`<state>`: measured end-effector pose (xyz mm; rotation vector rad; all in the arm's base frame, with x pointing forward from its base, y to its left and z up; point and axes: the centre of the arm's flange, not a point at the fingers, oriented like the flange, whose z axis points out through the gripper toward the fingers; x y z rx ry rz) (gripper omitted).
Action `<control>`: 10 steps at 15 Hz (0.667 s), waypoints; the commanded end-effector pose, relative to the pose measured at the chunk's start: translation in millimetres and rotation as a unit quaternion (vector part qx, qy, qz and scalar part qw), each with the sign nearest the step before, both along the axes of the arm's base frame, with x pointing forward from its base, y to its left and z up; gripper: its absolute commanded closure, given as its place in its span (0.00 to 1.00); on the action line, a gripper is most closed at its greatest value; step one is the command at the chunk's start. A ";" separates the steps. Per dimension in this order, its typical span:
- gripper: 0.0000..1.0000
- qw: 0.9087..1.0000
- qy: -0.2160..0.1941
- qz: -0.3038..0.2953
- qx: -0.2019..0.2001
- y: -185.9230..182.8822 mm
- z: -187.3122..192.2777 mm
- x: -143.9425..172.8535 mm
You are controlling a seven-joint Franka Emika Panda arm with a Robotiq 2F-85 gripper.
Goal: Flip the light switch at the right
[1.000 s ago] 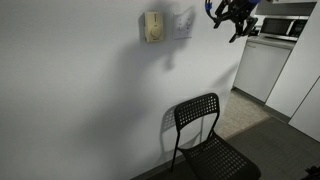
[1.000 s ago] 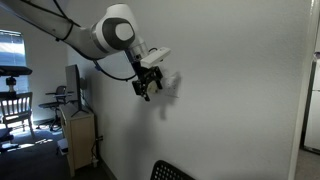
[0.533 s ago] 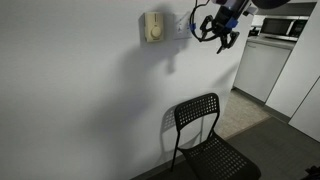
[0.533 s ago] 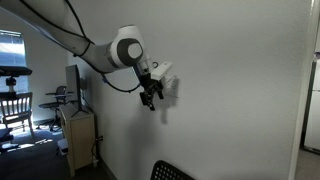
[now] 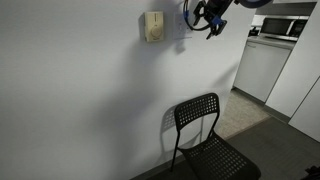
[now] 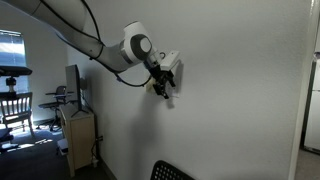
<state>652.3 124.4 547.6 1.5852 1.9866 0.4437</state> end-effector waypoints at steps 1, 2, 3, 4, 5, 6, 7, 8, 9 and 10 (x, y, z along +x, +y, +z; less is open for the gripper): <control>0.00 1.000 -0.026 -0.009 -0.006 4.6 22.0 24.7; 0.00 1.000 -0.028 -0.004 0.000 7.6 23.6 28.8; 0.00 1.000 -0.029 -0.001 0.003 4.6 23.2 20.9; 0.00 1.000 -0.028 0.004 0.008 4.4 21.0 19.3; 0.00 1.000 -0.025 0.005 0.013 5.5 19.8 19.5; 0.00 1.000 -0.020 0.006 0.019 5.9 16.0 18.1; 0.00 1.000 -0.017 0.007 0.021 6.8 16.7 17.2; 0.00 1.000 -0.012 0.005 0.025 6.7 12.8 16.4; 0.00 1.000 -0.007 0.003 0.026 6.1 10.0 15.0; 0.00 1.000 -0.005 0.002 0.030 5.5 5.9 14.3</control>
